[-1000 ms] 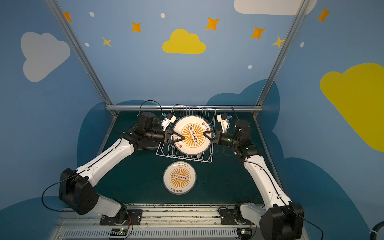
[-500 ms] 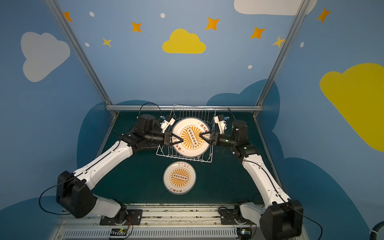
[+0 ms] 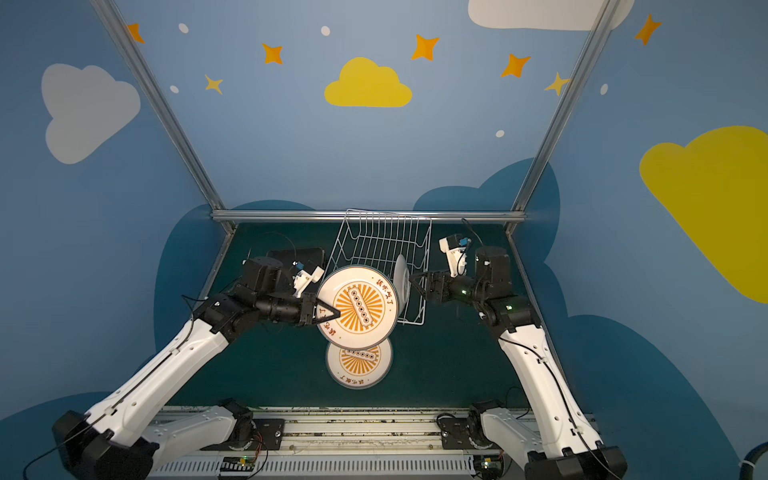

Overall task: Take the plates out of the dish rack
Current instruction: 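Carry the printed plate toward the robot with the left while the right withdraws, then lower the printed plate onto the table stack and open the left gripper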

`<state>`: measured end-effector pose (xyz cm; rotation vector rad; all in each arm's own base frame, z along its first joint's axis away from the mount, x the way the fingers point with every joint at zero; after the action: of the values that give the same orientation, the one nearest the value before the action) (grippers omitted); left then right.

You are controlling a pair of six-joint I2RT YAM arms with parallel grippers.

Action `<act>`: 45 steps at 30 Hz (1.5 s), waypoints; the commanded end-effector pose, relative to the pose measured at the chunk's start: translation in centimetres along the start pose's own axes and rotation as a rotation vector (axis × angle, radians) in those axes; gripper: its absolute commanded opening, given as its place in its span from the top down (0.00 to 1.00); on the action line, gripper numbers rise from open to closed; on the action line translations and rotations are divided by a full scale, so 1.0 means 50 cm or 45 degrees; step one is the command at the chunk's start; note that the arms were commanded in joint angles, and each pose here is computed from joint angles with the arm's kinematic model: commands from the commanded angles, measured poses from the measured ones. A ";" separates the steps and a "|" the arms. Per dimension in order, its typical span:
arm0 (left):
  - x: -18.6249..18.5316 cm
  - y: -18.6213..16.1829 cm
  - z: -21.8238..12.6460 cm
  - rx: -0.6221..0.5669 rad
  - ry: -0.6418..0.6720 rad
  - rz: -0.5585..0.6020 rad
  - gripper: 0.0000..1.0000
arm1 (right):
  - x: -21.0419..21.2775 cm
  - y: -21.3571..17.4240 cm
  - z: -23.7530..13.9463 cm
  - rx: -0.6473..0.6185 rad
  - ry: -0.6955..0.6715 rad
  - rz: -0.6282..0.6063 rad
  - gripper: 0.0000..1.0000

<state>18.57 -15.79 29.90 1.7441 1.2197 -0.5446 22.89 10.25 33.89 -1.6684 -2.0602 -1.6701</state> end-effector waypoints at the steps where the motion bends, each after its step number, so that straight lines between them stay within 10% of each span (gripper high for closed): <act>1: 0.016 -0.062 -0.014 0.072 0.035 -0.114 0.97 | -0.005 -0.005 -0.014 0.016 -0.103 -0.066 0.10; 12: 0.119 -0.166 0.039 0.158 0.091 -0.359 0.97 | 0.004 -0.008 -0.026 -0.021 -0.083 -0.058 0.10; 31: 0.235 -0.142 0.158 0.227 0.126 -0.488 0.96 | -0.009 -0.018 -0.022 -0.048 -0.123 -0.024 0.10; 45: 0.265 -0.139 0.184 0.275 0.182 -0.542 0.54 | -0.018 -0.018 -0.011 -0.034 -0.126 -0.022 0.10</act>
<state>18.50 -15.99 11.58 1.7206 1.7485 -0.8368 22.16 9.34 33.29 -1.7887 -2.0947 -1.6504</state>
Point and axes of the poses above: each gripper's point midway between its finger pads, its own z axis out along the fingers, its own x axis along the line the jaws close on, y = z × x, the point moved 9 cm from there along -z, back along the fingers, and after that the axes turned 9 degrees about z, right-handed, at the moved point
